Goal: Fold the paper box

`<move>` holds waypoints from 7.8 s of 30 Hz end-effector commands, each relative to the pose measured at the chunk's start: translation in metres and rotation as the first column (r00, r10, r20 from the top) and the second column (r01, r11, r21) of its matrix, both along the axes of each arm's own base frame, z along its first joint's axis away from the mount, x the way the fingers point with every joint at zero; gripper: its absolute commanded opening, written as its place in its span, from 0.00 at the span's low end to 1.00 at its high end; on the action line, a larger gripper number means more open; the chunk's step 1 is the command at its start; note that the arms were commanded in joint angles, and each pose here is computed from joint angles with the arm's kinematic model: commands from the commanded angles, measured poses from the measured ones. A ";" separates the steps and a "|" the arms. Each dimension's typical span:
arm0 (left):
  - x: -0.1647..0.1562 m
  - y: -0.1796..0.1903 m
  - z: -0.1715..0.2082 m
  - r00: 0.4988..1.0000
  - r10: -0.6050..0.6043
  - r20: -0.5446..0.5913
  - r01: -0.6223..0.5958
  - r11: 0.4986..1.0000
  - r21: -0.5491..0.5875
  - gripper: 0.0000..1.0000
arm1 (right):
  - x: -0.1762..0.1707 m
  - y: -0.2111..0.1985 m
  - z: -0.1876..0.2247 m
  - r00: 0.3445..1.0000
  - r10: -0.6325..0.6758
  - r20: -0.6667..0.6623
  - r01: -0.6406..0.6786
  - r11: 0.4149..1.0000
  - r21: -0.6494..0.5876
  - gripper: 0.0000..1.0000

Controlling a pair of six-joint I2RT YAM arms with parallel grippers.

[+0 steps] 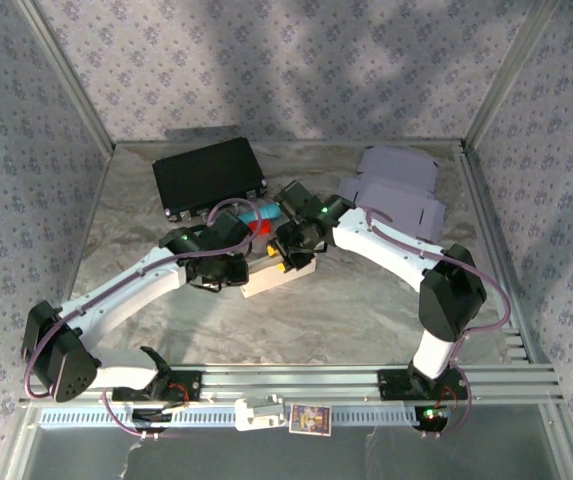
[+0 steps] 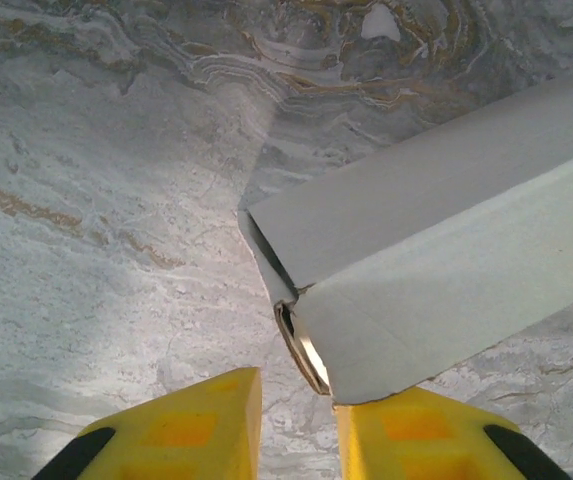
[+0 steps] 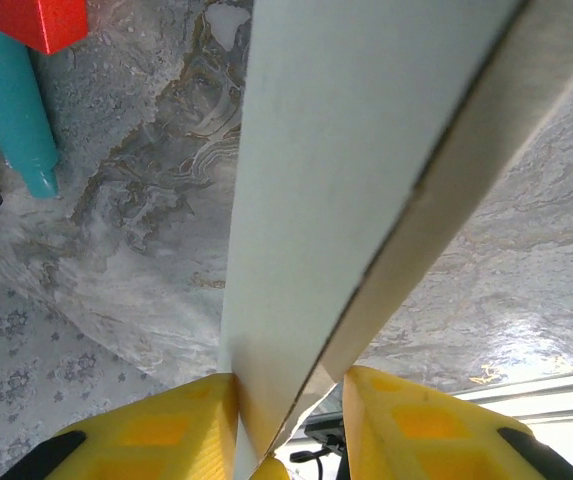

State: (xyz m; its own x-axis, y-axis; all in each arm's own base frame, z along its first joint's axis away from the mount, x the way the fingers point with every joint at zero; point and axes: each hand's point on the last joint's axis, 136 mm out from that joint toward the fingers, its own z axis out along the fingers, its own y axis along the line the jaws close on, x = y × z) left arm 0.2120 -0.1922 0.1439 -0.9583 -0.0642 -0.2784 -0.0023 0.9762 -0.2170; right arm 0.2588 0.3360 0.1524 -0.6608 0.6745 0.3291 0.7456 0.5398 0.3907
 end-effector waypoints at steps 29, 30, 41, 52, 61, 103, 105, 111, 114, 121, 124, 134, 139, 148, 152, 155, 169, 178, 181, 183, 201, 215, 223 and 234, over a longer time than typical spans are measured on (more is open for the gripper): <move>0.013 0.003 0.010 0.950 0.288 -0.118 -0.311 0.901 -0.303 0.29 | -0.016 -0.011 -0.030 0.994 0.011 -0.110 -0.021 0.995 -0.096 0.32; 0.014 0.003 0.010 0.951 0.288 -0.115 -0.310 0.902 -0.302 0.28 | -0.016 -0.011 -0.030 0.994 0.010 -0.110 -0.021 0.995 -0.097 0.31; 0.007 0.019 0.014 0.955 0.286 -0.076 -0.296 0.919 -0.260 0.28 | -0.014 -0.011 -0.030 0.993 0.010 -0.115 -0.021 0.995 -0.095 0.31; 0.015 0.010 0.020 0.952 0.291 -0.090 -0.305 0.897 -0.322 0.24 | -0.012 -0.010 -0.029 0.993 0.011 -0.119 -0.022 0.996 -0.092 0.31; 0.019 0.009 0.022 0.951 0.299 -0.082 -0.309 0.892 -0.331 0.25 | -0.011 -0.010 -0.029 0.993 0.012 -0.118 -0.022 0.996 -0.088 0.30; 0.000 0.004 0.019 0.942 -0.279 0.188 0.304 0.945 -0.123 0.34 | -0.002 -0.005 -0.027 0.992 0.016 -0.126 -0.025 0.997 -0.076 0.32; 0.001 0.005 0.020 0.920 -0.325 0.219 0.351 0.932 -0.091 0.35 | -0.002 -0.005 -0.027 0.991 0.019 -0.129 -0.029 0.997 -0.077 0.33; 0.000 0.007 0.012 0.909 -0.374 0.185 0.390 0.919 -0.057 0.33 | -0.001 -0.005 -0.027 0.991 0.018 -0.133 -0.029 0.996 -0.079 0.32; 0.001 0.009 0.008 0.911 -0.371 0.182 0.384 0.922 -0.044 0.32 | -0.001 -0.004 -0.027 0.990 0.025 -0.136 -0.036 0.997 -0.075 0.32; 0.008 0.009 0.006 0.910 -0.370 0.188 0.380 0.925 -0.019 0.24 | -0.002 -0.005 -0.028 0.989 0.031 -0.143 -0.042 0.996 -0.078 0.31; 0.009 0.009 0.003 0.912 -0.367 0.185 0.377 0.926 -0.024 0.19 | -0.003 -0.005 -0.028 0.989 0.032 -0.144 -0.044 0.996 -0.079 0.31; 0.011 0.006 0.014 0.916 -0.344 0.208 0.360 0.932 -0.045 0.14 | -0.002 -0.007 -0.026 0.990 0.030 -0.136 -0.041 0.996 -0.080 0.32; 0.005 0.017 0.030 0.909 -0.317 0.270 0.338 0.941 -0.031 0.40 | -0.001 -0.007 -0.025 0.991 0.029 -0.134 -0.040 0.996 -0.080 0.32; 0.009 0.013 0.017 0.841 -0.463 0.279 0.469 0.882 0.051 0.50 | 0.003 -0.004 -0.021 0.990 0.051 -0.129 -0.062 0.995 -0.082 0.33; 0.014 0.010 0.010 0.792 -0.556 0.254 0.548 0.829 0.107 0.50 | 0.002 -0.006 -0.022 0.989 0.054 -0.136 -0.066 0.994 -0.088 0.33; 0.019 0.011 0.007 0.765 -0.593 0.250 0.575 0.804 0.149 0.51 | 0.001 -0.007 -0.022 0.988 0.054 -0.143 -0.068 0.994 -0.088 0.33; 0.014 -0.008 -0.009 0.622 -0.750 0.226 0.719 0.661 0.217 0.53 | 0.004 -0.008 -0.019 0.989 0.049 -0.137 -0.060 0.995 -0.083 0.33; 0.020 -0.020 -0.016 0.583 -0.778 0.232 0.738 0.627 0.249 0.45 | 0.008 -0.009 -0.014 0.992 0.047 -0.116 -0.056 0.995 -0.079 0.36; 0.017 -0.023 -0.016 0.564 -0.795 0.225 0.755 0.606 0.251 0.40 | 0.011 -0.011 -0.012 0.994 0.042 -0.104 -0.051 0.995 -0.081 0.40; 0.015 -0.023 -0.017 0.557 -0.801 0.220 0.760 0.598 0.253 0.37 | 0.014 -0.012 -0.011 0.994 0.042 -0.096 -0.050 0.996 -0.079 0.44; 0.011 -0.028 -0.016 0.528 -0.823 0.211 0.780 0.568 0.263 0.30 | 0.026 -0.018 -0.015 0.995 0.062 -0.085 -0.071 0.991 -0.113 0.64; 0.012 -0.028 0.007 0.560 -0.780 0.278 0.739 0.622 0.256 0.44 | 0.031 -0.021 -0.029 0.993 0.050 -0.107 -0.064 0.990 -0.129 0.55; 0.018 -0.011 0.050 0.854 -0.370 0.367 0.405 0.914 -0.022 0.57 | 0.031 -0.019 -0.029 0.993 0.046 -0.106 -0.059 0.990 -0.125 0.54; 0.025 0.008 0.043 0.810 0.550 -0.204 -0.533 0.544 -0.648 0.47 | 0.030 -0.017 -0.031 0.993 0.054 -0.103 -0.067 0.990 -0.123 0.54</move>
State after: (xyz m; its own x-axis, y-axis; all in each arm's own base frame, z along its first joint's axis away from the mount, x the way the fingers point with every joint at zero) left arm 0.2281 -0.1748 0.1776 -0.8112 -0.5282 -0.2509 -0.2350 0.6874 -0.6873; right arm 0.2929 0.3221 0.1260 -0.6751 0.6680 0.3131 0.7376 0.6189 0.2700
